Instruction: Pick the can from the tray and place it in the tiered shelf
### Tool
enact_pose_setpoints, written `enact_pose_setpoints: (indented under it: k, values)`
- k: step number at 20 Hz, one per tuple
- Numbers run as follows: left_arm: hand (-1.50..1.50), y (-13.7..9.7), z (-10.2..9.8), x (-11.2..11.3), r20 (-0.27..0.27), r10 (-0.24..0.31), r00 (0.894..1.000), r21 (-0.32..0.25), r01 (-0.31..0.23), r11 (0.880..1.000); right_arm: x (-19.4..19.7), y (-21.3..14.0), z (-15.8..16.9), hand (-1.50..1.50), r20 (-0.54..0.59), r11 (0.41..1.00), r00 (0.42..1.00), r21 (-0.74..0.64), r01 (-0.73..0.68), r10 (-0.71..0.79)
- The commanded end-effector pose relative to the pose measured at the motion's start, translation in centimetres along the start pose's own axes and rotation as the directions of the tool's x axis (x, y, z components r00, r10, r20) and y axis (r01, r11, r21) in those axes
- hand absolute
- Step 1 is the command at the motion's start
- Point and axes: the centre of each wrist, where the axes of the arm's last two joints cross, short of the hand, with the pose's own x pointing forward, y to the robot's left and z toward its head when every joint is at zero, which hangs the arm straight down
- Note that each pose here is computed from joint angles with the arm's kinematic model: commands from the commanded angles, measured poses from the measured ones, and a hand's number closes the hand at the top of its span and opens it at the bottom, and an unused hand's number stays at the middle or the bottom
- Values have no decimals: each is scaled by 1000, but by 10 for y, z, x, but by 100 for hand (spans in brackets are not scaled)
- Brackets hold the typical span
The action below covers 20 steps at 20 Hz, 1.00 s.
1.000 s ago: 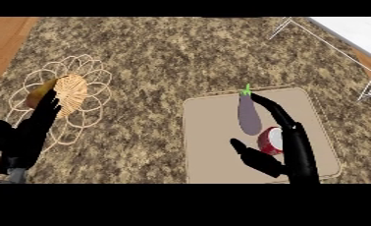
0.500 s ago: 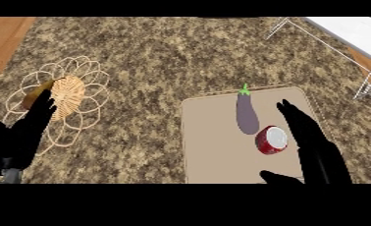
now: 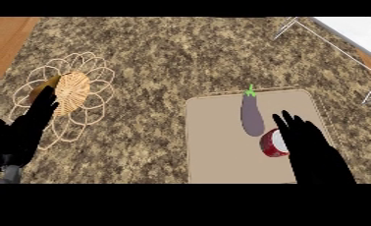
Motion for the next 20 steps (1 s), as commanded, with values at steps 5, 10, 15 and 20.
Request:
enact_pose_setpoints:
  k: [5,10,15,20]
  values:
    - [0,0,-3,-10,-11,7,1000,-8,-7,1000,25,-9,-17,-150,-62,982,984,97,-160,166]
    - [0,-3,-3,-7,-8,7,1000,6,-7,1000,33,-18,-40,-150,-52,975,980,120,-185,192]
    - [0,-6,11,-5,-8,3,1000,0,-3,1000,17,9,-57,-150,-93,975,976,123,-183,195]
    - [0,-6,-3,-4,-17,-5,1000,8,5,1000,-15,26,-56,-150,-72,979,979,96,-182,189]
